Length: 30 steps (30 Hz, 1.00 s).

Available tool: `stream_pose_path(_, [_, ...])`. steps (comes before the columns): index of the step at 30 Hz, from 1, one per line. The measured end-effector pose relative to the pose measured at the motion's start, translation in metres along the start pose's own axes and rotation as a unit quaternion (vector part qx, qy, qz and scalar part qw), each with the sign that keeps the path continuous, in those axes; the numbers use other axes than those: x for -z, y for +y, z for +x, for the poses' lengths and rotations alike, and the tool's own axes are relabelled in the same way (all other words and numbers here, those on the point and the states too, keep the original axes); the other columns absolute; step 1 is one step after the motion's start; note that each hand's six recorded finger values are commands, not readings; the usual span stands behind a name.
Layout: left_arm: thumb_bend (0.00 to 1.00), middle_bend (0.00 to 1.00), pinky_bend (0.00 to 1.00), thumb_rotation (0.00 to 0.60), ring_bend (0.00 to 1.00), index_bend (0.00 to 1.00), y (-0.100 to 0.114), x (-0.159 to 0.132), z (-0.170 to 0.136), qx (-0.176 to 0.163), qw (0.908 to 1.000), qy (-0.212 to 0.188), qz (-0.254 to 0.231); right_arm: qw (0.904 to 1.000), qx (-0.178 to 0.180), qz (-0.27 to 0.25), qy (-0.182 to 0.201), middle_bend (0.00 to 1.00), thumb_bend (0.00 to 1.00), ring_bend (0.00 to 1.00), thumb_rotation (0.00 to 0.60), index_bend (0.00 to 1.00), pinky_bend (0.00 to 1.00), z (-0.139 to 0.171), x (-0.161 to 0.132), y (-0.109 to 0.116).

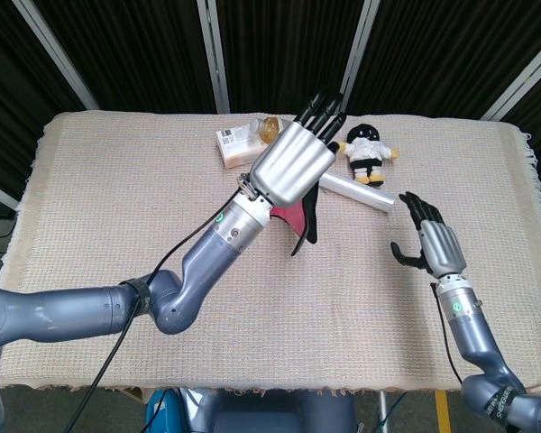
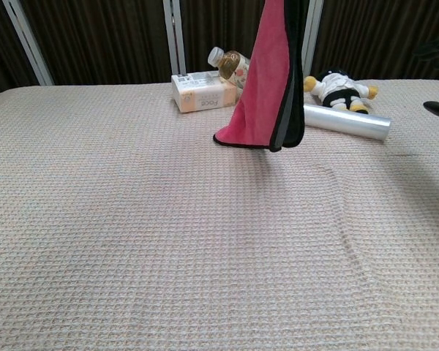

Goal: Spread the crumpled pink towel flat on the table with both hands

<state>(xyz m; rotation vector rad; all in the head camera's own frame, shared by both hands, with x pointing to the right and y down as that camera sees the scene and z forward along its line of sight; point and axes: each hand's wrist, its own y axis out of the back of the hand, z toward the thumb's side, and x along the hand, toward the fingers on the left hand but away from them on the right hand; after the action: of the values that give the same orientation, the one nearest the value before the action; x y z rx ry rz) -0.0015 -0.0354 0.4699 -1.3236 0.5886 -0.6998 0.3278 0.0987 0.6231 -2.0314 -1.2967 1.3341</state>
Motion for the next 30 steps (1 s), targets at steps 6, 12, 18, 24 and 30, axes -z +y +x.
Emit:
stream_pose_path(6, [0.48,0.16,0.00,0.600,0.00,0.67,0.005,-0.010,0.012,-0.028,0.9994,0.004,-0.020,0.9989,-0.025,-0.039,0.005,0.00,0.41,0.00,0.600,0.00,0.00,0.006,-0.011,-0.010])
stream_pose_path(12, [0.48,0.16,0.00,0.600,0.00,0.68,0.022,-0.021,0.019,-0.062,0.9972,-0.004,-0.041,0.9980,-0.038,-0.050,0.011,0.00,0.41,0.00,0.600,0.00,0.00,0.010,-0.020,-0.017])
stream_pose_path(18, [0.48,0.16,0.00,0.600,0.00,0.68,0.036,-0.027,0.015,-0.104,0.9922,-0.027,-0.064,0.9982,-0.034,-0.049,0.011,0.00,0.41,0.00,0.600,0.00,0.00,0.013,-0.021,-0.016])
stream_pose_path(24, [0.48,0.16,0.00,0.600,0.00,0.68,0.014,-0.007,0.002,-0.090,0.9942,-0.021,-0.056,0.9981,-0.039,-0.046,0.011,0.00,0.41,0.00,0.600,0.00,0.00,0.017,-0.022,-0.020])
stream_pose_path(30, [0.48,0.16,0.00,0.600,0.00,0.68,-0.017,0.019,-0.009,-0.060,0.9969,0.005,-0.052,0.9979,-0.049,-0.041,0.013,0.00,0.41,0.00,0.600,0.00,0.00,0.019,-0.026,-0.031])
